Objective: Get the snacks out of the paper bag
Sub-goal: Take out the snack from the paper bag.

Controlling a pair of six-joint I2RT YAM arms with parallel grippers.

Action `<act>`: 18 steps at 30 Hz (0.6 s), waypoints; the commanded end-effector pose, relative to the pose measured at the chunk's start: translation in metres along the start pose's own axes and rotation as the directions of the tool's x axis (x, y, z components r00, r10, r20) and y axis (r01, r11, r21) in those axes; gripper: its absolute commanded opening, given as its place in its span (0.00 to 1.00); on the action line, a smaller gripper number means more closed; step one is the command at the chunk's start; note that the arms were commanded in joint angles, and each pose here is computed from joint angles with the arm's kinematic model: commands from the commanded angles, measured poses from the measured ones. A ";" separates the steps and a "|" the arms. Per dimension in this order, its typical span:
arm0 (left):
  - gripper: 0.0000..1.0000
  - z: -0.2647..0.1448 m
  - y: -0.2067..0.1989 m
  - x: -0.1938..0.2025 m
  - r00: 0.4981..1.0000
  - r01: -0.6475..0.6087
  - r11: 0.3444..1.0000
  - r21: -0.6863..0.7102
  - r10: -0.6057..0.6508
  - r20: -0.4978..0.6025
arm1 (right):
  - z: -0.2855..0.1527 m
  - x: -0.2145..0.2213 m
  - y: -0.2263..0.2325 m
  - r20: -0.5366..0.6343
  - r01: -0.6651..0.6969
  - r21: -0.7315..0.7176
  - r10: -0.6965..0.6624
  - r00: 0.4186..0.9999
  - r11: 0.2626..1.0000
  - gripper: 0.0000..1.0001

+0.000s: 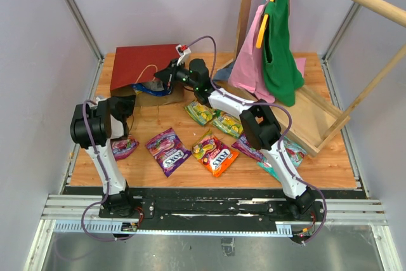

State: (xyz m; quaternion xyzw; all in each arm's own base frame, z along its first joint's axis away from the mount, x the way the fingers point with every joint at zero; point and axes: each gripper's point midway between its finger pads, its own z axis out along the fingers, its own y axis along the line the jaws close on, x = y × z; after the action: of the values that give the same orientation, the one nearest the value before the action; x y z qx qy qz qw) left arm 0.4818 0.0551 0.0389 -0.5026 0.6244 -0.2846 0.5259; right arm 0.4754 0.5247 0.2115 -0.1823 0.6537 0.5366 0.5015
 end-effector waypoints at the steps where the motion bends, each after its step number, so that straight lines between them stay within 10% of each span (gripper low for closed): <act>1: 0.30 0.011 -0.013 0.000 0.999 0.045 0.997 0.061 -0.044 -0.011 | -0.003 -0.038 0.019 0.072 0.031 -0.043 -0.027 0.997 0.999 0.01; 18: 0.32 0.041 -0.001 0.003 0.993 0.115 0.993 0.010 -0.115 -0.013 | -0.004 -0.037 0.018 0.071 0.026 -0.043 -0.023 0.997 0.999 0.01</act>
State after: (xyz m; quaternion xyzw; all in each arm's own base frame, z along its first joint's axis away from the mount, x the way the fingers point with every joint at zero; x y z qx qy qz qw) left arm 0.5144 0.0526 0.0333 -0.5240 0.5930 -0.3371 0.5100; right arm 0.4745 0.5251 0.2125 -0.1842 0.6515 0.5389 0.5012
